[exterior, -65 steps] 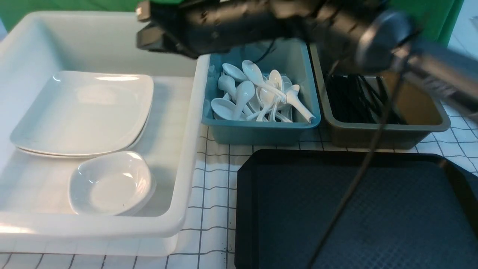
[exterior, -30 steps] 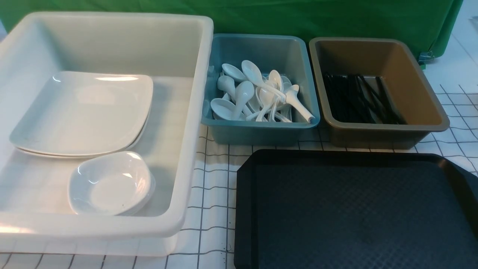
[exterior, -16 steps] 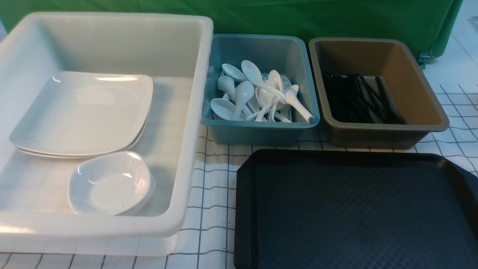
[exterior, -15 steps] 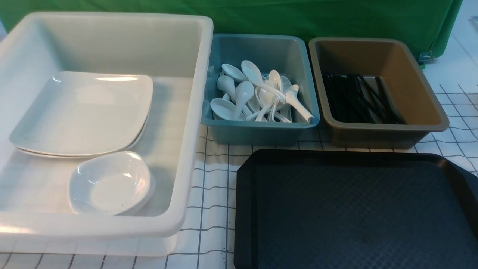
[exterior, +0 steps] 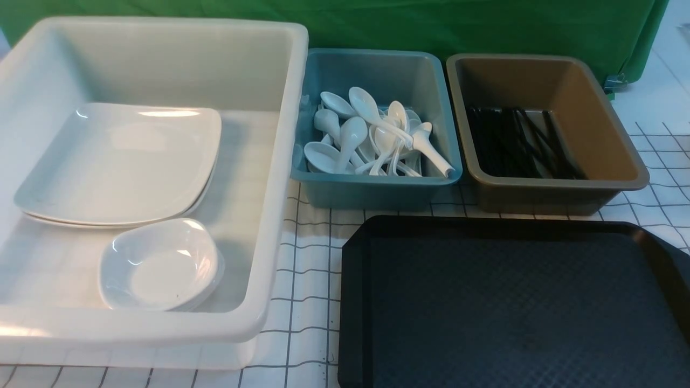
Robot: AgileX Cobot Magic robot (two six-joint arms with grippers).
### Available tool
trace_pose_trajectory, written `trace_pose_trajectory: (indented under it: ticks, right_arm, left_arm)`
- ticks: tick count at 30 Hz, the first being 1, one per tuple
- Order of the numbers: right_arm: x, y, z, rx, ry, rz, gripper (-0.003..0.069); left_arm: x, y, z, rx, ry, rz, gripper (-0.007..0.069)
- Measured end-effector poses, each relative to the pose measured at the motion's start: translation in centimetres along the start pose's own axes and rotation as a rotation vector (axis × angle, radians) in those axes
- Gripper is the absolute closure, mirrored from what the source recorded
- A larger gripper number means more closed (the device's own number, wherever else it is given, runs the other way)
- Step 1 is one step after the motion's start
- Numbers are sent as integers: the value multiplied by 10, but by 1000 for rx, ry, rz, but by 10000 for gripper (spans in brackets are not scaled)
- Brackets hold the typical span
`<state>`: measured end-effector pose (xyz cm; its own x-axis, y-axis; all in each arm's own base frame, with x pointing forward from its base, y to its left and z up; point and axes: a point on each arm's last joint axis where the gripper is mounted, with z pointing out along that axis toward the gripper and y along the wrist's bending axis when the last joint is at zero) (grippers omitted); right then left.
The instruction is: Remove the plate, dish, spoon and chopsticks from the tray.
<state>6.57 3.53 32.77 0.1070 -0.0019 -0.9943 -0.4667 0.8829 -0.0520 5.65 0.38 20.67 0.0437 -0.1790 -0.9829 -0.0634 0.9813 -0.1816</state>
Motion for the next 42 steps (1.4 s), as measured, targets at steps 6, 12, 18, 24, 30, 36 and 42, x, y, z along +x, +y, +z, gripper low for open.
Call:
trace_pose_trajectory:
  ticks: [6, 12, 18, 24, 30, 36, 42]
  right_arm:
    - [0, 0, 0, 0, -3, 1, 613]
    - [0, 0, 0, 0, -3, 7, 592]
    - [0, 0, 0, 0, -3, 7, 581]
    - [7, 0, 1, 1, 3, 7, 564]
    - [36, 1, -5, 16, 53, 17, 550]
    - [67, -7, -15, 155, 82, 40, 538]
    - [104, -12, -30, 318, 160, 47, 528]
  left_arm:
    - [0, 0, 0, 0, 0, 0, 620]
    - [0, 0, 0, 0, 0, -1, 620]
    - [0, 0, 0, 0, 0, -1, 620]
    - [0, 0, 0, 0, 0, -1, 620]
    - [0, 0, 0, 0, 0, -1, 620]
    - [0, 0, 0, 0, 0, 0, 620]
    - [0, 0, 0, 0, 0, 0, 620]
